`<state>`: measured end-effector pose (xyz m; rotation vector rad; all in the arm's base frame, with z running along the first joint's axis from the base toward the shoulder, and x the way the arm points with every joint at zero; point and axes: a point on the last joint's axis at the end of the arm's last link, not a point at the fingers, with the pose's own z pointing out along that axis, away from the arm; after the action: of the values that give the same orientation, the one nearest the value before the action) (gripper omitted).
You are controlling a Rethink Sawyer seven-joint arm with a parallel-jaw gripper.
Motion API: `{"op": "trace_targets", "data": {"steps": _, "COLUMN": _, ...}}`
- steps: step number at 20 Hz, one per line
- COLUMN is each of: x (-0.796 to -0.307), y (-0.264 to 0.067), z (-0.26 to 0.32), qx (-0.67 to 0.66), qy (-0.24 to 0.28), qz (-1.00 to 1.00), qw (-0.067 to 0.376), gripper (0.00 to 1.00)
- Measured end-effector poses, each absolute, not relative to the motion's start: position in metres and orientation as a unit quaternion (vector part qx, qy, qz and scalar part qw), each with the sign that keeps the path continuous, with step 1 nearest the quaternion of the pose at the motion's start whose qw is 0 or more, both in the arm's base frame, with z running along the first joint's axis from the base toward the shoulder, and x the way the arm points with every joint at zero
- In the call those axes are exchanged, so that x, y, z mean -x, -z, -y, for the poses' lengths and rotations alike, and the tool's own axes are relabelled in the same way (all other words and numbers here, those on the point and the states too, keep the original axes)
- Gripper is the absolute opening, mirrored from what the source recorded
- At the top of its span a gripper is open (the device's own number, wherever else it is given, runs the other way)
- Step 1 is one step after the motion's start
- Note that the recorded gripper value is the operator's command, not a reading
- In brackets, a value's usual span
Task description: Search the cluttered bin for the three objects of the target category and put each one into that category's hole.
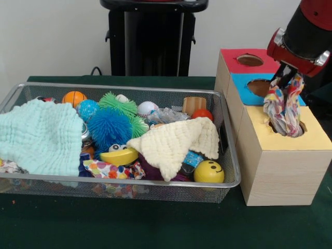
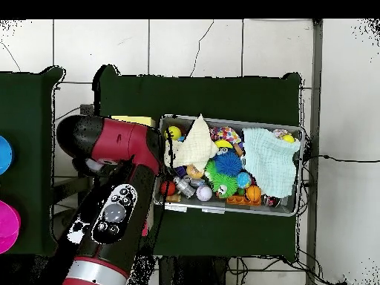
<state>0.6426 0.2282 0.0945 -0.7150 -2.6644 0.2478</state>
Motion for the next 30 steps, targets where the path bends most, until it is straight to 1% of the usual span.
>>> {"op": "trace_targets", "data": {"steps": 3, "x": -0.646, "y": -0.085, "z": -0.225, "qx": 0.253, "qy": -0.088, "qz": 0.950, "qw": 0.158, "gripper": 0.00}}
{"op": "trace_targets", "data": {"steps": 6, "x": -0.647, "y": -0.082, "z": -0.226, "qx": 0.251, "qy": -0.086, "qz": 0.953, "qw": 0.147, "gripper": 0.00}}
{"op": "trace_targets", "data": {"steps": 23, "x": -0.648, "y": -0.082, "z": -0.228, "qx": 0.237, "qy": -0.089, "qz": 0.957, "qw": 0.143, "gripper": 0.00}}
{"op": "trace_targets", "data": {"steps": 30, "x": -0.660, "y": -0.086, "z": -0.233, "qx": 0.220, "qy": -0.091, "qz": 0.964, "qw": 0.120, "gripper": 0.00}}
